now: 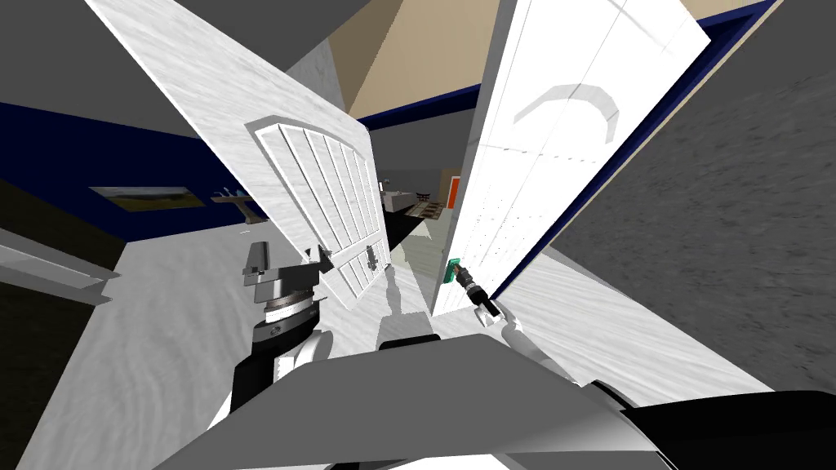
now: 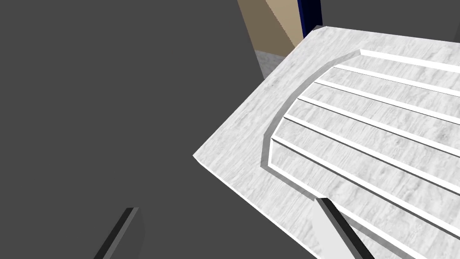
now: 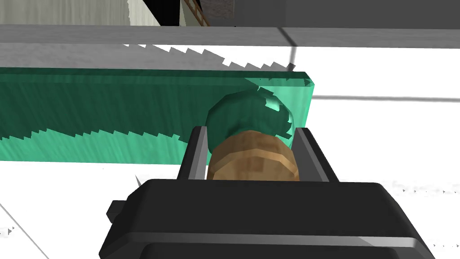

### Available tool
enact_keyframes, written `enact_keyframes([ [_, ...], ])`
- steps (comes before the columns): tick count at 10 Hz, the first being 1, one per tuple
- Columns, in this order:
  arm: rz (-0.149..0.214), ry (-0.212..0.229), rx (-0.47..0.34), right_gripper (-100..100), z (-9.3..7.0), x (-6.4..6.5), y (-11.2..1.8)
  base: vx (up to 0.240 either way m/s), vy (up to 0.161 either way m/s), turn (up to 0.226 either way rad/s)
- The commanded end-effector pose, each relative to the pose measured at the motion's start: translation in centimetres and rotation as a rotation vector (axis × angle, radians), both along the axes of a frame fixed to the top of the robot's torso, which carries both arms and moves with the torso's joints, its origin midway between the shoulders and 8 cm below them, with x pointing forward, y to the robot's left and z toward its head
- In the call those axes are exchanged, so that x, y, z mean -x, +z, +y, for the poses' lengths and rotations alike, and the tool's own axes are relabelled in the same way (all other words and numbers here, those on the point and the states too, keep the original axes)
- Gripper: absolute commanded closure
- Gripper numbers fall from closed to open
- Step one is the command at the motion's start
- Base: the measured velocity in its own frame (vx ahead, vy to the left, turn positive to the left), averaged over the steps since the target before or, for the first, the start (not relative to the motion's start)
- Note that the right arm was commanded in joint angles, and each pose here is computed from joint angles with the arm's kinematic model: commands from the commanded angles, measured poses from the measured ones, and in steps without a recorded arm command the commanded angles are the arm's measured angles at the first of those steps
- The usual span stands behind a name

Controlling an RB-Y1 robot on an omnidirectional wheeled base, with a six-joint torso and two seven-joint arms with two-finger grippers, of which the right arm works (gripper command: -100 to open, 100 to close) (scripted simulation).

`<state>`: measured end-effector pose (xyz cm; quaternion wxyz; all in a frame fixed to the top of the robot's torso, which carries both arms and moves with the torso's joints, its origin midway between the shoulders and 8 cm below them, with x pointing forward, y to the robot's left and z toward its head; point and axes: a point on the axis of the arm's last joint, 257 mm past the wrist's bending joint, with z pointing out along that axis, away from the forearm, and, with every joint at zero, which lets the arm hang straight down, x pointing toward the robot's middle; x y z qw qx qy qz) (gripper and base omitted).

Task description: Pull the door open

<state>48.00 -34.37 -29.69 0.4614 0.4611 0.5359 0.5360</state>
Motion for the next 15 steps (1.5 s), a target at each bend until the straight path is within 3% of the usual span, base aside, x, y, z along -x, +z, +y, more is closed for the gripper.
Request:
enact_keyframes([
  [1,0.000,0.000,0.000,100,0.0,0.0,0.0,-0.077,-0.027,0.018],
  [8,0.000,0.097,0.001,100,-0.5,3.8,0.0,-0.196,-0.110,0.123],
  [15,0.003,0.150,0.000,100,-0.7,5.5,-0.2,-0.160,-0.092,0.109],
])
